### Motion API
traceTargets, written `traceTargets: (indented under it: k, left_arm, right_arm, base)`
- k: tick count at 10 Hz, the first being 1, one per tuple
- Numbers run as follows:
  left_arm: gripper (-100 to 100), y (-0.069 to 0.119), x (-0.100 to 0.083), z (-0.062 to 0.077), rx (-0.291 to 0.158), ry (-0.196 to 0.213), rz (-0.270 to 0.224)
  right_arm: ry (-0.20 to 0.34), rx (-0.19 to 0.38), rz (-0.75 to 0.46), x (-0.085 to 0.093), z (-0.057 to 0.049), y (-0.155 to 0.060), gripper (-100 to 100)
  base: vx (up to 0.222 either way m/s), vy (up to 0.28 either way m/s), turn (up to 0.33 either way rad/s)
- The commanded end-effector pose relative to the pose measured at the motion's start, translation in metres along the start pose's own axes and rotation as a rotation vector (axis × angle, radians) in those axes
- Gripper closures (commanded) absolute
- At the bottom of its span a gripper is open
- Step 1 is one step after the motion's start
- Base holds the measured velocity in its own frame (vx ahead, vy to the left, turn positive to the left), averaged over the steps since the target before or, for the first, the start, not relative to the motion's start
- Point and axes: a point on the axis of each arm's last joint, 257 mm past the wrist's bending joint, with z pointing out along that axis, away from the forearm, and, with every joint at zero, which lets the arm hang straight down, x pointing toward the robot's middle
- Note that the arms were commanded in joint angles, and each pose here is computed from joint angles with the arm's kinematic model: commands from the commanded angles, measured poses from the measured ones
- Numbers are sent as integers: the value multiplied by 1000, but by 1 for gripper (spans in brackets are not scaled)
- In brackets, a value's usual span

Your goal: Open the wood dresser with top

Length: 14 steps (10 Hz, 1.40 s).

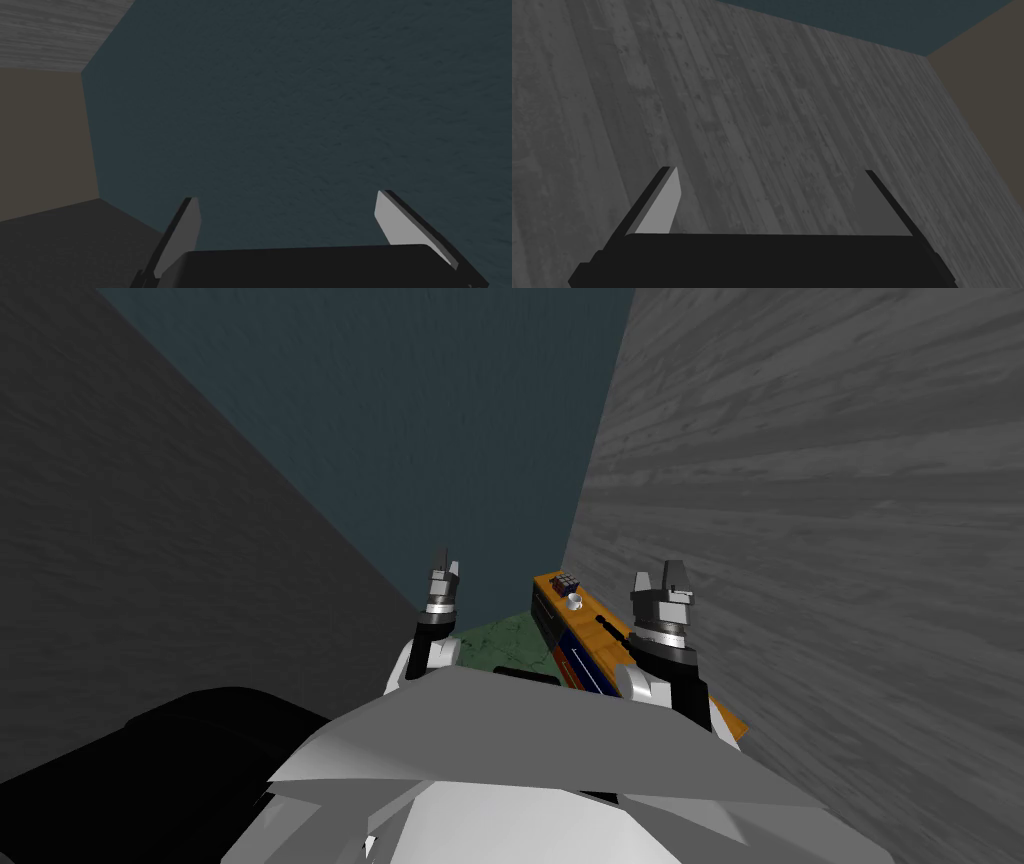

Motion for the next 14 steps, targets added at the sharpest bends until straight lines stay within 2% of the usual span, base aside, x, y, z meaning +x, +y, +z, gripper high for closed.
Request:
traceTargets:
  k: [1,9,10,14]
  left_arm:
    - [0,0,0,0,0,0,0]
    - [0,0,0,0,0,0,0]
    - [0,0,0,0,0,0,0]
    - [0,0,0,0,0,0,0]
  right_arm:
    - [0,0,0,0,0,0,0]
    - [0,0,0,0,0,0,0]
    - [51,17,-47,8,-3,-8,-100]
    - [163,82,-186,28,-17,-40,-100]
  base:
    - [0,0,0]
    - [0,0,0]
    - [17,2,100]
    - [27,0,120]
